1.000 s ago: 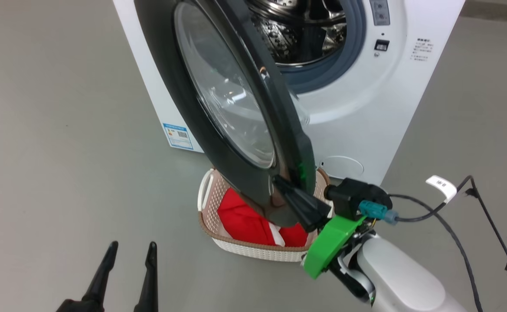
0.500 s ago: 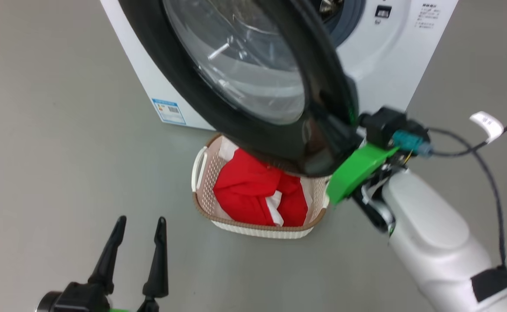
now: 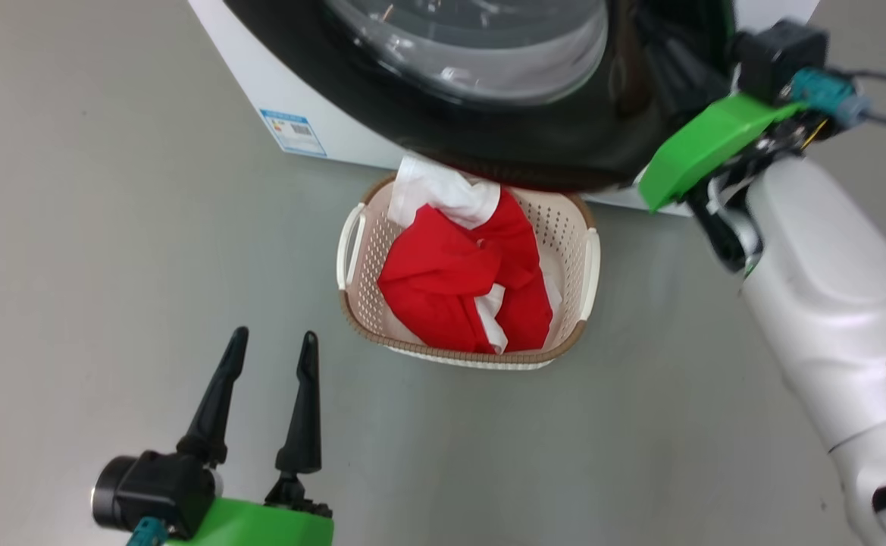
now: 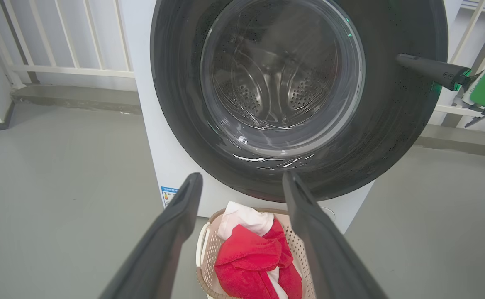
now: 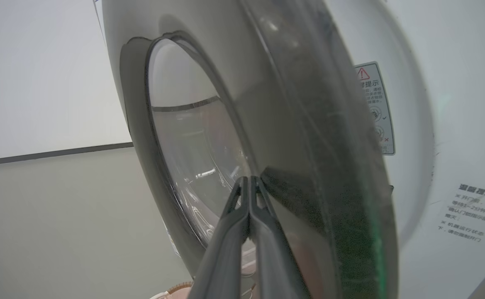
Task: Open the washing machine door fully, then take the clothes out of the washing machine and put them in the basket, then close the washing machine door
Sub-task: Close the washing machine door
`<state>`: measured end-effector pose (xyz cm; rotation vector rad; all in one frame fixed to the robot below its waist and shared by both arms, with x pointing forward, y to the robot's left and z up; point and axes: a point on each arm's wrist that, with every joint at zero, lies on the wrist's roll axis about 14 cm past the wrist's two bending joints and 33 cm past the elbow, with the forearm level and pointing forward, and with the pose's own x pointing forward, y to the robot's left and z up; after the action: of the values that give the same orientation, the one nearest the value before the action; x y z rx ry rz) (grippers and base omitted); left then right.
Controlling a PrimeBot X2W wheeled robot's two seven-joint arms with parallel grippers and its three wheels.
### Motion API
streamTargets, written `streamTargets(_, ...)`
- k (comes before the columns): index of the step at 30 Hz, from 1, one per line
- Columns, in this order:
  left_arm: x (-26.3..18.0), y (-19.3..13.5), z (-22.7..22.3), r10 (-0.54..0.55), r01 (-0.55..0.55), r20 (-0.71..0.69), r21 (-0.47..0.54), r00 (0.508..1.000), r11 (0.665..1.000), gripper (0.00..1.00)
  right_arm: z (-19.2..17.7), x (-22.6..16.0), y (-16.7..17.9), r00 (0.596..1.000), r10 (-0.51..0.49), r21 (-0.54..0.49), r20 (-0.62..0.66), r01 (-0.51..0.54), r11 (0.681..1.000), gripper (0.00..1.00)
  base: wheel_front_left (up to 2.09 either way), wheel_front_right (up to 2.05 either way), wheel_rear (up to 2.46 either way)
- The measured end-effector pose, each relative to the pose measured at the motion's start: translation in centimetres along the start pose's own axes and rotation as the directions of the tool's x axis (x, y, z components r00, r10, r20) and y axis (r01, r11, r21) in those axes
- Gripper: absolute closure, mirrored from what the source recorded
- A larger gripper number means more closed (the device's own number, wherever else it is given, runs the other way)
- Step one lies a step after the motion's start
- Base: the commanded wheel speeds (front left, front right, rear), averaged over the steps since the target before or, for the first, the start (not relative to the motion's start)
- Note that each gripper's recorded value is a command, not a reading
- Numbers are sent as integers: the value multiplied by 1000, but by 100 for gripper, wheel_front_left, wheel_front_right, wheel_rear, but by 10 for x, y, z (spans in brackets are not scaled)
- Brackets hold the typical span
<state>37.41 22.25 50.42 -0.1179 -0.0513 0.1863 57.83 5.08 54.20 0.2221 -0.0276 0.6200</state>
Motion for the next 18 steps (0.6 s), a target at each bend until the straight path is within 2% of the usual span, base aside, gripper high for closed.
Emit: streamTargets(18,18,-7,-13,-20,20,-23,-11,1000,1000,0,12,40,-62,995,-102,-48,11,102,994,100,0,0,0)
